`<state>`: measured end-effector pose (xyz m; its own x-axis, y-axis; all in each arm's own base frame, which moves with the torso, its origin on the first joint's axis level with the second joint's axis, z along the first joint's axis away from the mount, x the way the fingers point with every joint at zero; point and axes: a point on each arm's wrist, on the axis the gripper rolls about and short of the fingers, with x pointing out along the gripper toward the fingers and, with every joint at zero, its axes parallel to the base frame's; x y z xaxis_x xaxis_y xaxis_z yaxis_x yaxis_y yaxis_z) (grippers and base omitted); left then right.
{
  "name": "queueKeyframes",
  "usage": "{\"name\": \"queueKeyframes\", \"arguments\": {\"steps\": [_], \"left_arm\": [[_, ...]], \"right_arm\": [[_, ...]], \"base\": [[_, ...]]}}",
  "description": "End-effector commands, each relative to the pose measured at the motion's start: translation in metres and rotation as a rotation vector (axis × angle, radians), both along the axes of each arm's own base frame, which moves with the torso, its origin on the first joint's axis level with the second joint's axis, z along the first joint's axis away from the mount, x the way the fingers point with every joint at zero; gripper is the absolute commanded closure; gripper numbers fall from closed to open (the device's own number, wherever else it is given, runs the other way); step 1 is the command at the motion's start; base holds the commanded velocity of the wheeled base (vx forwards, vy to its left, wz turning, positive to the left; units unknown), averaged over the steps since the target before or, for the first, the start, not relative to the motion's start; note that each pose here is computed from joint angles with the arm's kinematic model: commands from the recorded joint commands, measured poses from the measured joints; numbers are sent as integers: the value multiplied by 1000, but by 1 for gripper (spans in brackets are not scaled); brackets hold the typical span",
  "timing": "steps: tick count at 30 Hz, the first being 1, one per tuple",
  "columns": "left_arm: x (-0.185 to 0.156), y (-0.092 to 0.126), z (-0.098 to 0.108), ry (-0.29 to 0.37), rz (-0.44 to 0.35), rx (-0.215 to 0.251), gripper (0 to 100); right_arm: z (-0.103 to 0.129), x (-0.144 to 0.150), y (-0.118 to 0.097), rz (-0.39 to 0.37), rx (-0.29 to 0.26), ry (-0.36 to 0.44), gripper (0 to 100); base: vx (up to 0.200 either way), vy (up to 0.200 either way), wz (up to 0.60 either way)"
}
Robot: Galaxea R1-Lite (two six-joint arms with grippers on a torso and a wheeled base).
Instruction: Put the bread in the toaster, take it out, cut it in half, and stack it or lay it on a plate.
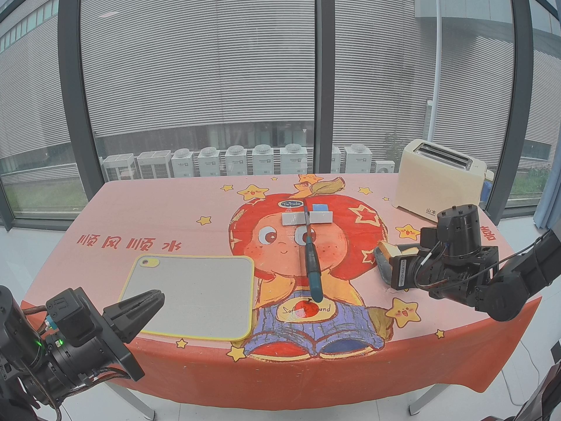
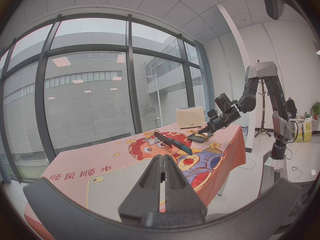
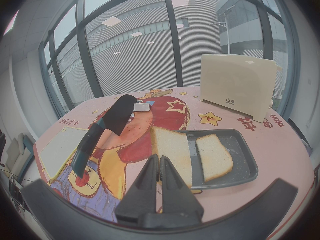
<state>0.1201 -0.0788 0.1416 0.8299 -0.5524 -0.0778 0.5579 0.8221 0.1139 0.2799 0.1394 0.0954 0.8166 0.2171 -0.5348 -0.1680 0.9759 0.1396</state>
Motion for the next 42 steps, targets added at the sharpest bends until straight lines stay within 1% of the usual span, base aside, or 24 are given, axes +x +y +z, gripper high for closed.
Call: {"name": "queueKeyframes", "arguments": {"steps": [1, 3, 7, 12, 15, 20, 28, 42], "left_arm": [[0, 0, 0, 2, 0, 1, 100], [0, 0, 0, 2, 0, 1, 100], [0, 0, -1, 4, 0, 3, 100], [0, 0, -1, 4, 0, 3, 100], [0, 0, -1, 7, 0, 4, 100], [0, 0, -2, 9, 0, 6, 100], [0, 0, -2, 8, 0, 5, 100], [-1, 0, -3, 11, 0, 7, 100]], "right_arm": [[-5, 6, -3, -15, -5, 13, 100], [-5, 7, -4, -18, -4, 14, 100], [-3, 13, -9, -1, 40, 16, 100], [-4, 17, -9, -7, 60, 24, 100], [-7, 19, -9, -10, 56, 33, 100], [-9, 25, -15, -33, 56, 35, 100], [-15, 28, -15, -37, 50, 48, 100], [-14, 32, -21, -59, 50, 44, 100]], "base": [[0, 0, 0], [0, 0, 0], [0, 0, 0], [0, 0, 0], [0, 0, 0], [0, 0, 0], [0, 0, 0], [0, 0, 0]]}}
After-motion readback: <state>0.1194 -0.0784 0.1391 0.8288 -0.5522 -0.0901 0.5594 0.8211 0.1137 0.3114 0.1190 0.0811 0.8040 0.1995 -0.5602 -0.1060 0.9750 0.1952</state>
